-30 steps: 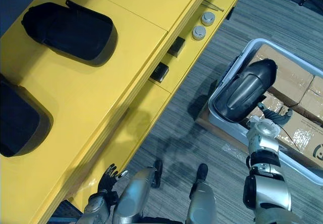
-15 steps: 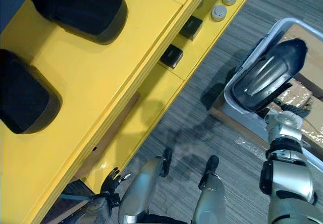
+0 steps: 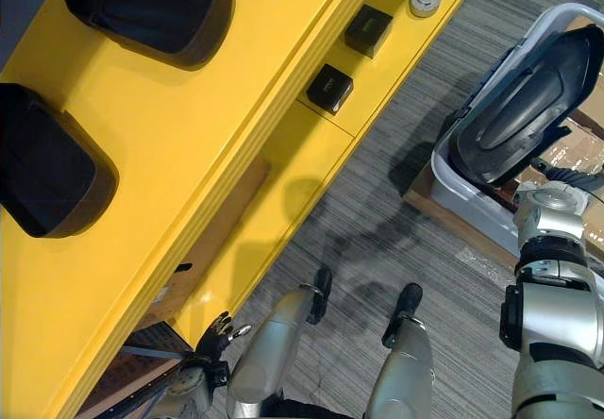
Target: Walk over and take plastic housings, then place them on the shelf
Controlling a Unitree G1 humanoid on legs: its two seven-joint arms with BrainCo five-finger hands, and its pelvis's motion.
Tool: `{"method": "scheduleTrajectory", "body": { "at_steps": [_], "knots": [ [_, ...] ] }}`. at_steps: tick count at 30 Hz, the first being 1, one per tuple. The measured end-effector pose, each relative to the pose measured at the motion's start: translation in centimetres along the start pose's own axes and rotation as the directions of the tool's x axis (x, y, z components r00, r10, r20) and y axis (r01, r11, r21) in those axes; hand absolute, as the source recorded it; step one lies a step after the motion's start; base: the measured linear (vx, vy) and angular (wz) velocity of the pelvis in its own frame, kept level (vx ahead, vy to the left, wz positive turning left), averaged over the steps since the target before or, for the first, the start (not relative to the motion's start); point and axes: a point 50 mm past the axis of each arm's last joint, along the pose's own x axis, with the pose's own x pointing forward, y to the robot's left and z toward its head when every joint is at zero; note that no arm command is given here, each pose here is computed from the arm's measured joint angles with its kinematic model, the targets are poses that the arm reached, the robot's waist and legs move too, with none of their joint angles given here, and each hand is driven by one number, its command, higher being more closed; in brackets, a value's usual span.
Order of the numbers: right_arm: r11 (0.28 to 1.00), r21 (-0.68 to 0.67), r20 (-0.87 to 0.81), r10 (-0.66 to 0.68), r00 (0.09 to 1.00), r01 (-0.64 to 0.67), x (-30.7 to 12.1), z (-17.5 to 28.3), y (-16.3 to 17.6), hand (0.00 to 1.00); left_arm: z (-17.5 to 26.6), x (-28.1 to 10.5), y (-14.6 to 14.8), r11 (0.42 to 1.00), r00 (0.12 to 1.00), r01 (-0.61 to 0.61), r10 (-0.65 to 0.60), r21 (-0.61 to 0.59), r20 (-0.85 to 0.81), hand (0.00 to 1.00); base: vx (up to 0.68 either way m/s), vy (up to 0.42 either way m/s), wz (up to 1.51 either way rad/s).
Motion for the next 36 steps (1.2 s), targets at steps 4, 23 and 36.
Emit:
{"method": "scheduleTrajectory", "body": {
  "at_steps": [4,23,36],
  "knots": [
    [1.0,-0.004,-0.027,-0.004,1.0,0.004,-0.1,0.2,0.1,0.0,0.2,0.0,0.1,1.0,1.0,0.0,0.0,0.003,0.008,0.0,0.01,0.012,0.02],
    [0.984,-0.135,-0.075,-0.124,0.989,0.113,0.4,-1.9,-1.8,0.0,-0.3,-0.7,1.9,0.999,0.999,-0.033,0.033,0.037,-0.009,0.0,0.02,0.002,-0.03],
    [0.997,-0.008,0.215,-0.069,0.974,0.072,-0.7,2.3,-0.4,0.0,-0.5,-0.7,2.0,0.999,0.999,-0.028,0.029,0.042,-0.029,0.0,0.02,0.023,-0.02]
  ]
}}
